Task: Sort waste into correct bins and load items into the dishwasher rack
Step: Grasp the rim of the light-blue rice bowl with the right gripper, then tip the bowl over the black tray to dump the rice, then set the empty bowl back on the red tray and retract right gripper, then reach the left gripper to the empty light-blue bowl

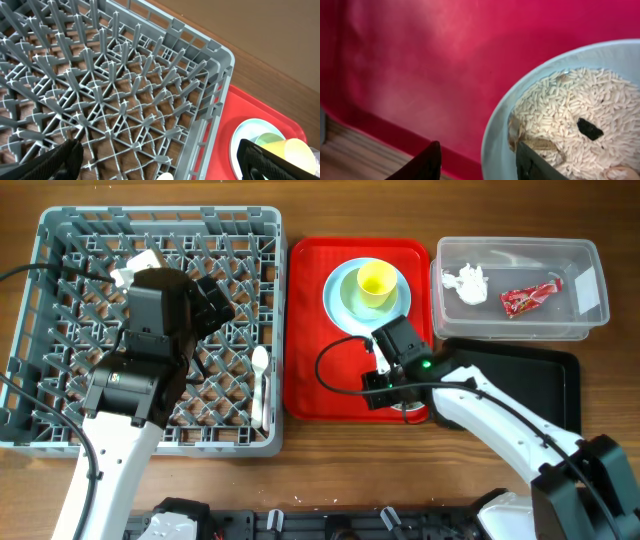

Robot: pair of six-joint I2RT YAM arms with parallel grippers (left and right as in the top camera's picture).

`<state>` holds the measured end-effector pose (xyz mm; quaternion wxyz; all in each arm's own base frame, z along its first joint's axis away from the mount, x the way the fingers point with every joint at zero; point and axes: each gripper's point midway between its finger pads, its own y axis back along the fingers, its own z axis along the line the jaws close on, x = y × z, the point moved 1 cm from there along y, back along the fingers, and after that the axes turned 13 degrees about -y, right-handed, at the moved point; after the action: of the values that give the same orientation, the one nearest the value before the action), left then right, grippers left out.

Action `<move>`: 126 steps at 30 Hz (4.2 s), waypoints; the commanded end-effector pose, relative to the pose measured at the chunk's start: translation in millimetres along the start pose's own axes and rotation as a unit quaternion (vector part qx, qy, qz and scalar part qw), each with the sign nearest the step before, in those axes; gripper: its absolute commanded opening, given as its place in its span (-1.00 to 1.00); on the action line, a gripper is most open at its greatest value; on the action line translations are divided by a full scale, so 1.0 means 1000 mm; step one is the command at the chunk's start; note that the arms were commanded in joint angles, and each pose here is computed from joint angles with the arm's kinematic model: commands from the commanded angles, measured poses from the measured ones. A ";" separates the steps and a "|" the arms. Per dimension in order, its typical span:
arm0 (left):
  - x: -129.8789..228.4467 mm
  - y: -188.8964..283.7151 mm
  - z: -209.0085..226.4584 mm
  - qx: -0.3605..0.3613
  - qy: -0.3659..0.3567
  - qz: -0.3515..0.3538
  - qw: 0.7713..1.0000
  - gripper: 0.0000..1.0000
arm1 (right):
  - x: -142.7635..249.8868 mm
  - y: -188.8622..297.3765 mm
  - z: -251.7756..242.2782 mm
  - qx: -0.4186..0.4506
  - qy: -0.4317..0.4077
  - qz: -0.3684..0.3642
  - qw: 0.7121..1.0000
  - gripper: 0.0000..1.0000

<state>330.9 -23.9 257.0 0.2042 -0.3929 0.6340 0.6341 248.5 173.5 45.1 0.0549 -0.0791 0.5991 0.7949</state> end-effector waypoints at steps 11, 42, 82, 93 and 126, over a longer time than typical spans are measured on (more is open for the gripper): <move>-0.004 0.001 0.003 -0.005 0.001 -0.006 1.000 1.00 | -0.011 0.028 0.006 0.001 -0.008 -0.028 1.000 -0.91; -0.004 0.001 0.003 -0.005 0.001 -0.006 1.000 1.00 | -0.034 0.188 -0.160 -0.447 -0.217 -0.311 0.810 -0.92; -0.004 0.001 0.003 -0.005 0.001 -0.006 1.000 1.00 | -0.046 0.120 0.030 -0.309 -0.123 -0.203 0.921 -0.92; -0.004 0.001 0.003 -0.005 0.001 -0.006 1.000 1.00 | -0.012 0.013 0.082 -0.102 0.089 -0.185 0.973 0.40; -0.004 0.001 0.003 -0.005 0.001 -0.006 1.000 1.00 | -0.002 0.250 -0.173 0.138 -0.350 -0.405 0.833 1.00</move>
<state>330.8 -23.9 257.0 0.2042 -0.3926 0.6339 0.6343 216.0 -58.5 230.5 0.5780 -0.0258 0.5612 0.5919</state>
